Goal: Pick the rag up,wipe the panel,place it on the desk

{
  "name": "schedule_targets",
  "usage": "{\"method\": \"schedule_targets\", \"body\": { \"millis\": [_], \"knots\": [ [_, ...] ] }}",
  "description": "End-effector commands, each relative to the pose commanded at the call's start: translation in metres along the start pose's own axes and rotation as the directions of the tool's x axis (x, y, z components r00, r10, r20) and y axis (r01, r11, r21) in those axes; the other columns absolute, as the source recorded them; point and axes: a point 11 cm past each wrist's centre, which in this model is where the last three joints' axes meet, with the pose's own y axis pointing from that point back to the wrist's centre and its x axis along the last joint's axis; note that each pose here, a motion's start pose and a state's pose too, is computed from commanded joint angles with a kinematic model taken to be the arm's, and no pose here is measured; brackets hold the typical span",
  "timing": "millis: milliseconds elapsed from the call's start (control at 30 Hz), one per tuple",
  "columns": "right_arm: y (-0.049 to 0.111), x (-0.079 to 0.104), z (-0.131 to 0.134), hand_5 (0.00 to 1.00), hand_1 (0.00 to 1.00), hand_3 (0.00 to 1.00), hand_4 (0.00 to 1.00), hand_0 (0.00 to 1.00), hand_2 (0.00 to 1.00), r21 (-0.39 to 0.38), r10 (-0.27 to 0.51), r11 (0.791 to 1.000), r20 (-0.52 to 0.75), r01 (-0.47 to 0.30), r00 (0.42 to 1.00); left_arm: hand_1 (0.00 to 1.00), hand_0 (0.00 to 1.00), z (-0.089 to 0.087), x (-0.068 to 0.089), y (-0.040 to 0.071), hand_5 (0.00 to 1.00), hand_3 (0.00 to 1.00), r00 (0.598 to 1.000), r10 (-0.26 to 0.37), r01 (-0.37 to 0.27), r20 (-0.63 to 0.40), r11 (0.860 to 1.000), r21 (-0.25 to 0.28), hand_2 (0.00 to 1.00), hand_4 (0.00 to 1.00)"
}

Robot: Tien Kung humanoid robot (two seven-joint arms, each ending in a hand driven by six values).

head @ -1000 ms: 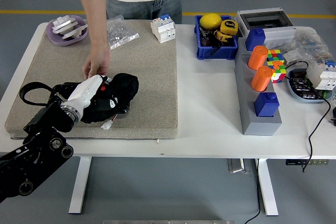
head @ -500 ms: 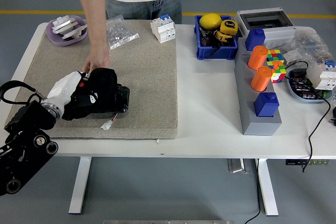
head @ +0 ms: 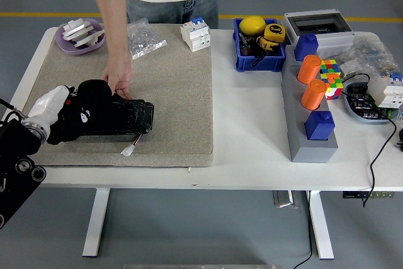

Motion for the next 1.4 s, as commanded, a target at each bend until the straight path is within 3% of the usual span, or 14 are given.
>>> {"method": "schedule_targets", "body": {
  "millis": [400, 800, 1033, 1400],
  "knots": [
    [0.000, -0.001, 0.000, 0.479, 0.721, 0.647, 0.971, 0.758, 0.718, 0.001, -0.002, 1.000, -0.003, 0.002, 1.000, 0.266, 0.236, -0.025, 0.022, -0.002, 0.002, 0.474, 0.999, 0.045, -0.044, -0.003, 0.997, 0.067, 0.532, 0.257],
    [0.000, -0.001, -0.001, 0.478, 0.721, 0.647, 0.973, 0.758, 0.718, 0.003, -0.004, 1.000, -0.003, 0.004, 1.000, 0.267, 0.238, -0.033, 0.027, -0.001, 0.002, 0.474, 0.998, 0.056, -0.055, -0.007, 0.995, 0.088, 0.532, 0.257],
    [0.000, -0.002, -0.001, 0.477, 0.721, 0.646, 0.975, 0.759, 0.718, 0.004, -0.006, 1.000, -0.006, 0.006, 1.000, 0.266, 0.237, -0.021, 0.019, -0.001, 0.002, 0.474, 0.999, 0.036, -0.036, -0.001, 0.998, 0.058, 0.532, 0.253],
    [0.000, -0.001, -0.001, 0.475, 0.721, 0.646, 0.976, 0.759, 0.718, 0.003, -0.004, 1.000, -0.010, 0.004, 1.000, 0.266, 0.236, 0.024, -0.009, 0.002, 0.002, 0.474, 0.999, -0.035, 0.037, 0.035, 0.998, -0.054, 0.531, 0.252]
  ]
}}
